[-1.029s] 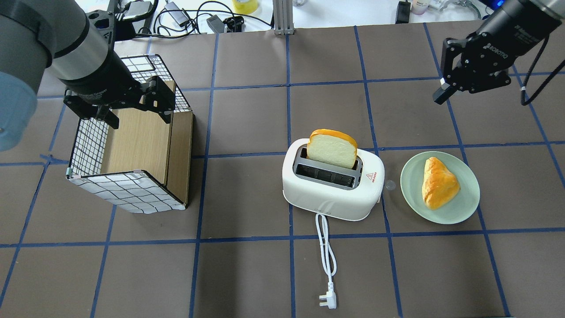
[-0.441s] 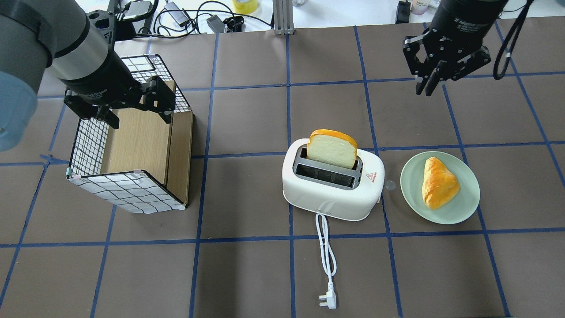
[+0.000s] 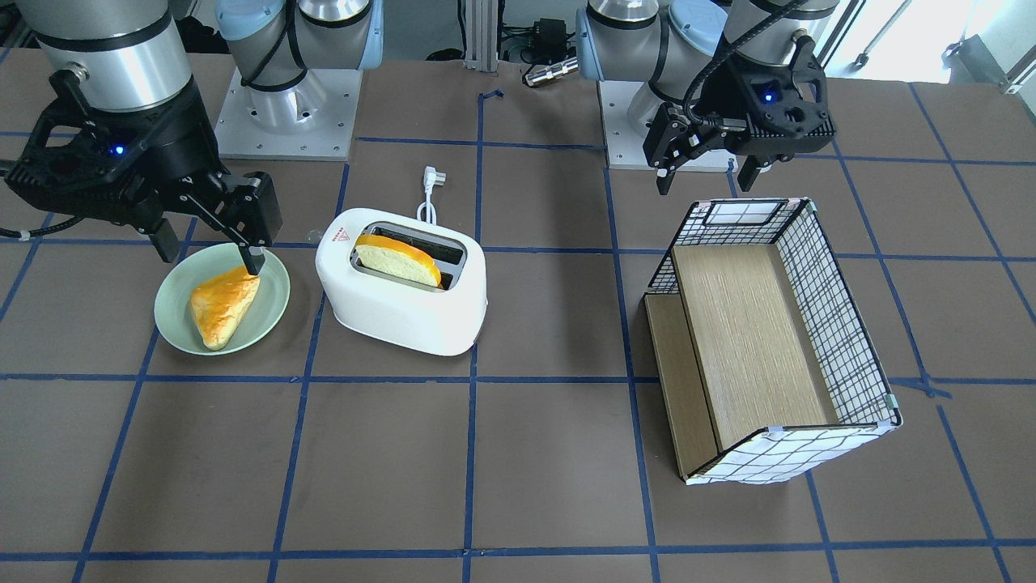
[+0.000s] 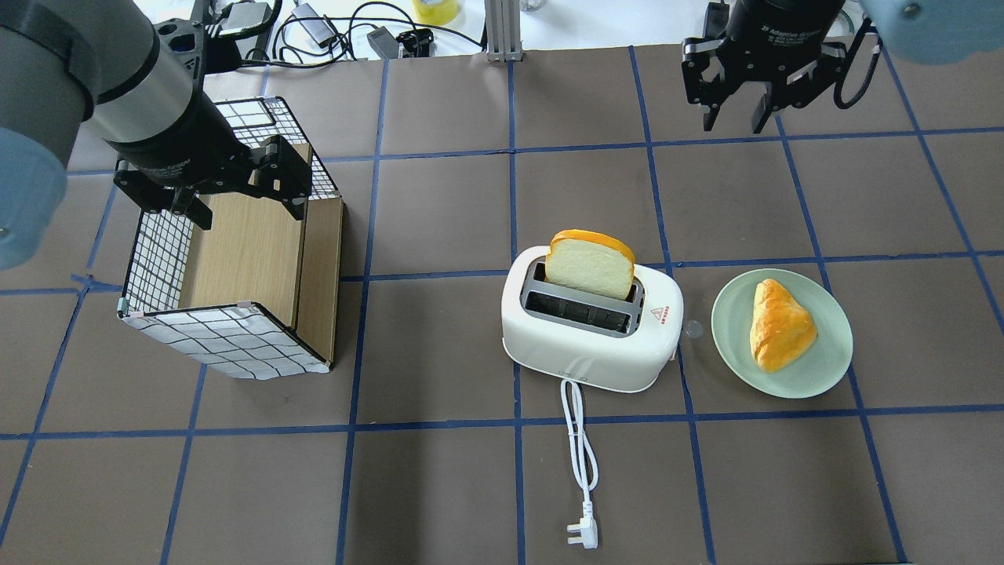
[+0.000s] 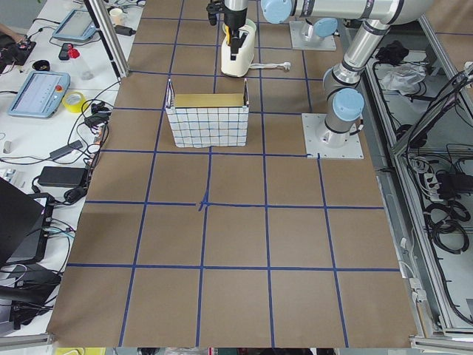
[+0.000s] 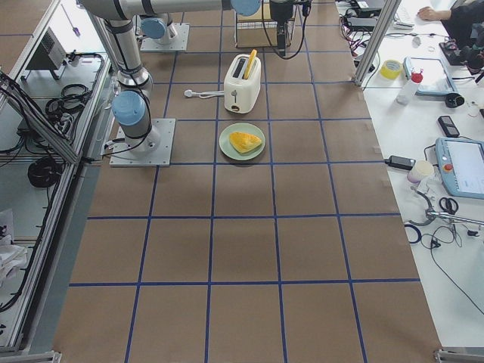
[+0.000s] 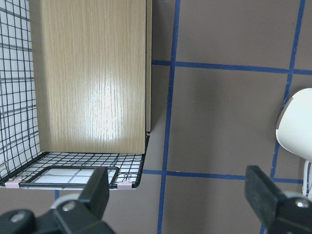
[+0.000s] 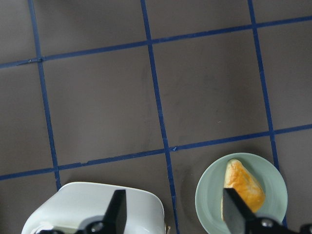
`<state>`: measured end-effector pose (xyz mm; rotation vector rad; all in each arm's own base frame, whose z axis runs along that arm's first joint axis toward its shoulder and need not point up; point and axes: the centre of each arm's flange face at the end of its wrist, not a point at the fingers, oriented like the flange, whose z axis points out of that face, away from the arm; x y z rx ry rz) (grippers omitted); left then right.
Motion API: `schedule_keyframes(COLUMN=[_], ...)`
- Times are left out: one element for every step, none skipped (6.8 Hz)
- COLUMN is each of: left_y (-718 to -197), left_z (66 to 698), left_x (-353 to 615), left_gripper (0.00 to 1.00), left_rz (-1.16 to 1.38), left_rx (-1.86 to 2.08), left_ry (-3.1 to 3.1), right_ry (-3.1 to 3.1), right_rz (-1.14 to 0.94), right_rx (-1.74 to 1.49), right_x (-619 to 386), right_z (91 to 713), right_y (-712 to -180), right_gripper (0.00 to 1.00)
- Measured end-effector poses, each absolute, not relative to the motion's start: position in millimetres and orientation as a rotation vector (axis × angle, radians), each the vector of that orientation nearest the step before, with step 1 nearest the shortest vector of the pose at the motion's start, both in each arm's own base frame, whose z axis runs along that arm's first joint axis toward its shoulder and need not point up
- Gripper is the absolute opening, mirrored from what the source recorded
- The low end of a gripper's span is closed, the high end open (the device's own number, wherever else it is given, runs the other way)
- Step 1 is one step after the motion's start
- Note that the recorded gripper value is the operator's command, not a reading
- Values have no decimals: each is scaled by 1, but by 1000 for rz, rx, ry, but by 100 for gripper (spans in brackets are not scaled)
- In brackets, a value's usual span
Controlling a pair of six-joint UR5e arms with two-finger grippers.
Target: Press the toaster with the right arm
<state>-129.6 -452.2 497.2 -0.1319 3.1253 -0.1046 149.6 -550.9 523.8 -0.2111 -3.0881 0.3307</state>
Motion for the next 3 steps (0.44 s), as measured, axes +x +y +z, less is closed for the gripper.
schedule_keyframes(left_y=[-452, -452, -452], left_z=[497, 497, 497], left_x=[-130, -130, -130], left_gripper=[100, 100, 100], left_rz=[-105, -105, -105], left_rx=[-132, -132, -132], left_ry=[3125, 3125, 3125], right_ry=[-3087, -3087, -3087], right_rz=[383, 406, 412], right_rx=[-193, -184, -180], right_x=[150, 150, 151], right_z=[526, 527, 527], right_y=[-555, -557, -558], right_gripper=[100, 100, 100])
